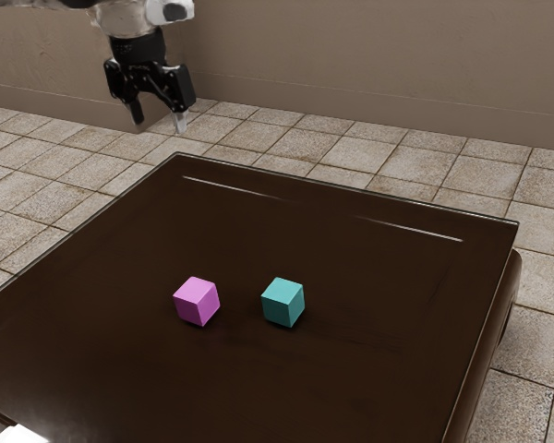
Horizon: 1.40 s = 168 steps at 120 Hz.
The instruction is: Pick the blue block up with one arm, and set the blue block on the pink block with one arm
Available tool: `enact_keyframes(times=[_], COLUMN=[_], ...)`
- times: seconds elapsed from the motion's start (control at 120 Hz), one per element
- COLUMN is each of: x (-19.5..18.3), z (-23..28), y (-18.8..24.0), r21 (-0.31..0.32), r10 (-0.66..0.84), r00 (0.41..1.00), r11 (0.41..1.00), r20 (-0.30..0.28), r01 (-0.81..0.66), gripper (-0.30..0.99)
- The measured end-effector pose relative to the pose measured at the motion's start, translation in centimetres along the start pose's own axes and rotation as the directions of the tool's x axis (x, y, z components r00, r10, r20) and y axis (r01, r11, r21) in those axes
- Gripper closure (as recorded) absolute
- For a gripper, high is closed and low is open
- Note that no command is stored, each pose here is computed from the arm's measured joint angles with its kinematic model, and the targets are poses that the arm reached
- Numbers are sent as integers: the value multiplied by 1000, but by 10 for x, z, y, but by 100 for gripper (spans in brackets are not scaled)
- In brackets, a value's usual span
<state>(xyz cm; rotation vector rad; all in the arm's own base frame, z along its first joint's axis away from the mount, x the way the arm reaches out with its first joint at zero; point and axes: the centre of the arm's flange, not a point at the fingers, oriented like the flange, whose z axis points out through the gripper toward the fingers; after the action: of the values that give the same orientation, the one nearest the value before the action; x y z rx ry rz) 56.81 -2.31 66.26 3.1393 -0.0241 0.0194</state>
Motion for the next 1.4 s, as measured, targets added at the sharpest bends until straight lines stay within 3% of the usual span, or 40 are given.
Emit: enact_keyframes(times=[0.108, 0.242, 0.408, 0.583, 0.908, 1.15, 1.4], x=[3, 13, 34, 43, 49, 67, 71], z=[71, 124, 178, 223, 310, 327, 360], y=[14, 39, 103, 124, 127, 129, 126], r21=[-6, -4, -2, -22, -11, -5, 2], r10=[15, 37, 111, 114, 95, 86, 75], r00=[999, 998, 994, 993, 995, 995, 997], r11=[1000, 999, 994, 993, 995, 996, 997], r20=[45, 44, 23, 4, -22, -60, -37], r01=[-15, -37, -111, -114, -95, -86, -75], gripper=[2, 2, 2, 2, 2, 2, 2])
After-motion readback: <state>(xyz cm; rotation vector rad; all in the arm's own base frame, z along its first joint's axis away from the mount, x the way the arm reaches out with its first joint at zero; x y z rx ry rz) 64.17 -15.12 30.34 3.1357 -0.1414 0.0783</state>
